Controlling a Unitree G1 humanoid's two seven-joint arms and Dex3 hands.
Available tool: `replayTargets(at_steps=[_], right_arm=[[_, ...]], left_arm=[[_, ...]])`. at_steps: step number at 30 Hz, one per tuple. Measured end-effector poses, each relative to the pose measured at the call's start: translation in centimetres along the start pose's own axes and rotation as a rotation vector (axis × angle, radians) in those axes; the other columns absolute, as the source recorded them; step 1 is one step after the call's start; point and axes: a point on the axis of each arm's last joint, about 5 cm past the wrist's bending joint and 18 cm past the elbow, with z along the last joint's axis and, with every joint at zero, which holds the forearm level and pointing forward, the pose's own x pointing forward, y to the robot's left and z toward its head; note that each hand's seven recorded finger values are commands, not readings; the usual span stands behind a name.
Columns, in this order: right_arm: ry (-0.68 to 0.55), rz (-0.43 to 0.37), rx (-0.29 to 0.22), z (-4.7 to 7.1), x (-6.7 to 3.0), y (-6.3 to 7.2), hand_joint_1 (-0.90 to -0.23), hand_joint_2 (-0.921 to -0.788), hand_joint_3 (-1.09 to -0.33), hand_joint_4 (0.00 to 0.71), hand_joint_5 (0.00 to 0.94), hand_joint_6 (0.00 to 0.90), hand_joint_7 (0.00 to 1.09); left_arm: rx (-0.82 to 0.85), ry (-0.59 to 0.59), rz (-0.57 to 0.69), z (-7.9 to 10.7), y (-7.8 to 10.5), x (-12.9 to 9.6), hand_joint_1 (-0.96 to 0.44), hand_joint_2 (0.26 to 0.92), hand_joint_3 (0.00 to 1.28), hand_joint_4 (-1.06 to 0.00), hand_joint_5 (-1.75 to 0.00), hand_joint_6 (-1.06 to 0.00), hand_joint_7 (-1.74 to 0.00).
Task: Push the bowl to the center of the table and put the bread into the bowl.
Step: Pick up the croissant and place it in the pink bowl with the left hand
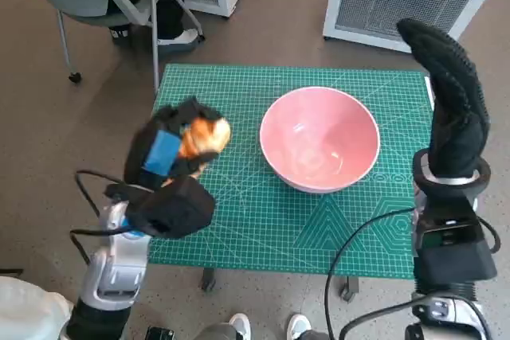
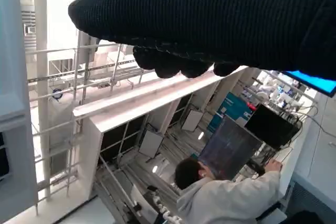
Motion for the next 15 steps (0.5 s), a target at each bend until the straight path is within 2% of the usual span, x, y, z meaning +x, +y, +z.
replayTargets(at_steps=[8,15], right_arm=[[0.01,0.005,-0.002,0.0,-0.37,-0.1,-0.569,-0.921,-0.732,0.313,0.0,0.014,0.64],[0.012,0.001,-0.008,0.1,-0.53,-0.3,-0.546,-0.921,-0.736,0.313,0.0,0.015,0.64]], left_arm=[[-0.01,-0.17,0.132,3.3,1.6,0.7,0.0,0.896,0.0,-0.85,-1.02,-0.72,-1.04],[-0.03,-0.317,0.158,5.4,1.7,1.8,0.0,0.891,0.0,-0.87,-1.0,-0.73,-1.03]])
